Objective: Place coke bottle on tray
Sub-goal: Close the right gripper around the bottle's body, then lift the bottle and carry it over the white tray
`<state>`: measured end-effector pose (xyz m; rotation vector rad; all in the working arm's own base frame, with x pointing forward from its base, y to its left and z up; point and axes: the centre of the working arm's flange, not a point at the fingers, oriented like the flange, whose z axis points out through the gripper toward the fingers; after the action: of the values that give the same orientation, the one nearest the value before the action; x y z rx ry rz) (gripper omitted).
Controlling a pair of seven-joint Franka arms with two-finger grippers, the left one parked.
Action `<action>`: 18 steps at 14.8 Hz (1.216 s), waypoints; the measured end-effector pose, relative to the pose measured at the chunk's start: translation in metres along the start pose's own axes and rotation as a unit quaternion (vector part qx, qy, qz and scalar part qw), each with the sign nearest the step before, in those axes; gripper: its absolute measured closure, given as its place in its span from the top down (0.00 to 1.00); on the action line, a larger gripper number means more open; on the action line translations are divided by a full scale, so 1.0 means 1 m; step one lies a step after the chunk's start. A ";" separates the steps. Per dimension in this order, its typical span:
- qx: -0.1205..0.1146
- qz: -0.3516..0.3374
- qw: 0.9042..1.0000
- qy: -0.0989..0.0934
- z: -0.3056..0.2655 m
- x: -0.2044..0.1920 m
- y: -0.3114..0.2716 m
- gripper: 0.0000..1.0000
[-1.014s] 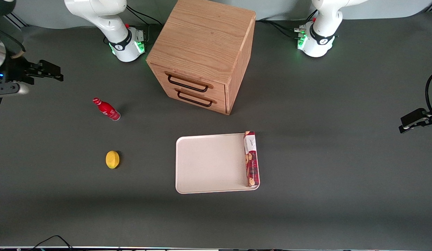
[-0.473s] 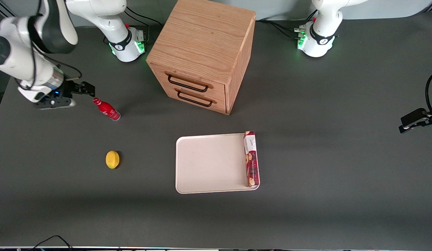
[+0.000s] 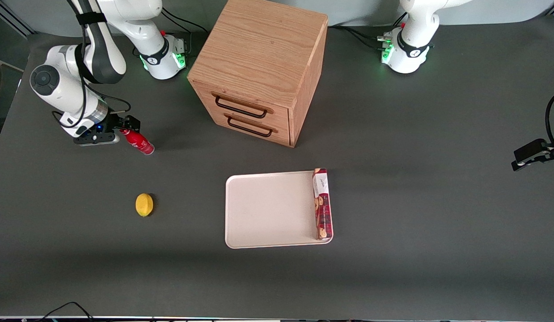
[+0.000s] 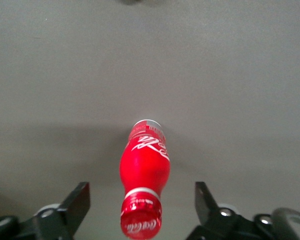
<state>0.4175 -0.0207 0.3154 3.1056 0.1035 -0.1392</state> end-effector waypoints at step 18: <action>0.020 -0.015 0.999 -0.039 -0.253 0.054 -0.006 0.34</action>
<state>0.4934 -0.0024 0.5625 3.1338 0.1464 -0.2671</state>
